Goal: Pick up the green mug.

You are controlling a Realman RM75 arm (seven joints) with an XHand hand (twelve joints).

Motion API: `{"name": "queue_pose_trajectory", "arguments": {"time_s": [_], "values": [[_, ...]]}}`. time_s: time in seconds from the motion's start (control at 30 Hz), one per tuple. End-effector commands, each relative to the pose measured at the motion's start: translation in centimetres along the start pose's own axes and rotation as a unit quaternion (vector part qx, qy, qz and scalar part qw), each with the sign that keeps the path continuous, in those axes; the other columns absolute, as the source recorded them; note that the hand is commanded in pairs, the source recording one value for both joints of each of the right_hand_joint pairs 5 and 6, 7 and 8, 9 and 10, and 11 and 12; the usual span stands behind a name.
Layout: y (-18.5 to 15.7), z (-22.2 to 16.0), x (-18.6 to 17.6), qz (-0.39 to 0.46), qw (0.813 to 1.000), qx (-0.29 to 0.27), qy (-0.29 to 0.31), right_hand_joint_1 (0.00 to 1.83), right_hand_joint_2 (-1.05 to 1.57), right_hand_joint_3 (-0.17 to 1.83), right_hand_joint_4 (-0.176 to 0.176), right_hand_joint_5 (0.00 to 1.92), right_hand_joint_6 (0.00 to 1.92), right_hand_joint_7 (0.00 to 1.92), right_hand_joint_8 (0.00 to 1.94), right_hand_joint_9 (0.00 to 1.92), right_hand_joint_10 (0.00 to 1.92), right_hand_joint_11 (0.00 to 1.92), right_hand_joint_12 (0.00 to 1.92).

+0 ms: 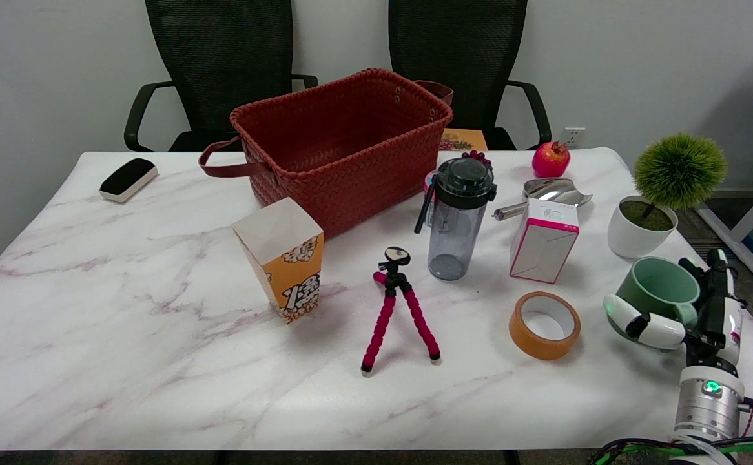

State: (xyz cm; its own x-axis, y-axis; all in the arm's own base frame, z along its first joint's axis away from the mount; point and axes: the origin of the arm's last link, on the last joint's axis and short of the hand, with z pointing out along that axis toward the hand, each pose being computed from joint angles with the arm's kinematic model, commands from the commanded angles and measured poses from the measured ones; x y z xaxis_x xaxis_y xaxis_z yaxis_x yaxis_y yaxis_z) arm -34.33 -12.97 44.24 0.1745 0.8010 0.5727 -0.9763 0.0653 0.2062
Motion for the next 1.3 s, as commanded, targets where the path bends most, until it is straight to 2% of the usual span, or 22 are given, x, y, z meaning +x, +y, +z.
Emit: {"name": "queue_pose_trajectory", "arguments": {"time_s": [0.03,0.1,0.27,0.37,0.63,0.7,0.9,1.0,1.13,1.3], "values": [[0.23,0.19,0.03,-0.003,1.0,-0.006,-0.002,1.33,-0.05,0.64,0.0,0.1,0.1,0.47,0.47,0.0,0.0,0.5,0.5],[0.31,0.19,0.11,-0.002,1.0,-0.009,0.001,1.31,-0.01,0.54,0.0,0.12,0.12,0.63,0.63,0.05,0.05,0.69,0.69],[0.31,0.24,0.11,-0.003,1.0,-0.009,0.002,1.26,0.03,0.48,0.0,0.23,0.23,0.83,0.83,0.24,0.24,1.04,1.04],[0.28,0.27,0.15,-0.004,1.0,-0.008,0.003,1.24,0.01,0.51,0.0,0.3,0.3,0.87,0.87,0.29,0.29,1.17,1.17],[0.22,0.33,0.18,-0.005,1.0,-0.006,0.005,1.2,-0.04,0.66,0.0,0.4,0.4,0.92,0.92,0.37,0.37,1.36,1.36],[0.21,0.33,0.21,-0.005,1.0,-0.005,0.006,1.2,-0.03,0.69,0.0,0.44,0.44,0.96,0.96,0.42,0.42,1.47,1.47],[0.14,0.45,0.16,-0.004,1.0,-0.003,0.007,1.14,0.14,0.72,0.0,0.63,0.63,1.26,1.26,0.87,0.87,1.8,1.8],[0.07,0.61,0.12,-0.004,1.0,-0.001,0.007,1.12,0.23,0.68,0.0,0.7,0.7,1.36,1.36,1.06,1.06,1.91,1.91],[0.04,0.69,0.08,-0.004,1.0,0.0,0.007,1.1,0.33,0.61,0.0,0.76,0.76,1.47,1.47,1.22,1.22,1.92,1.92],[-0.07,0.87,0.07,-0.005,1.0,0.005,0.007,1.09,0.34,0.6,0.0,0.78,0.78,1.5,1.5,1.25,1.25,1.92,1.92]]}}
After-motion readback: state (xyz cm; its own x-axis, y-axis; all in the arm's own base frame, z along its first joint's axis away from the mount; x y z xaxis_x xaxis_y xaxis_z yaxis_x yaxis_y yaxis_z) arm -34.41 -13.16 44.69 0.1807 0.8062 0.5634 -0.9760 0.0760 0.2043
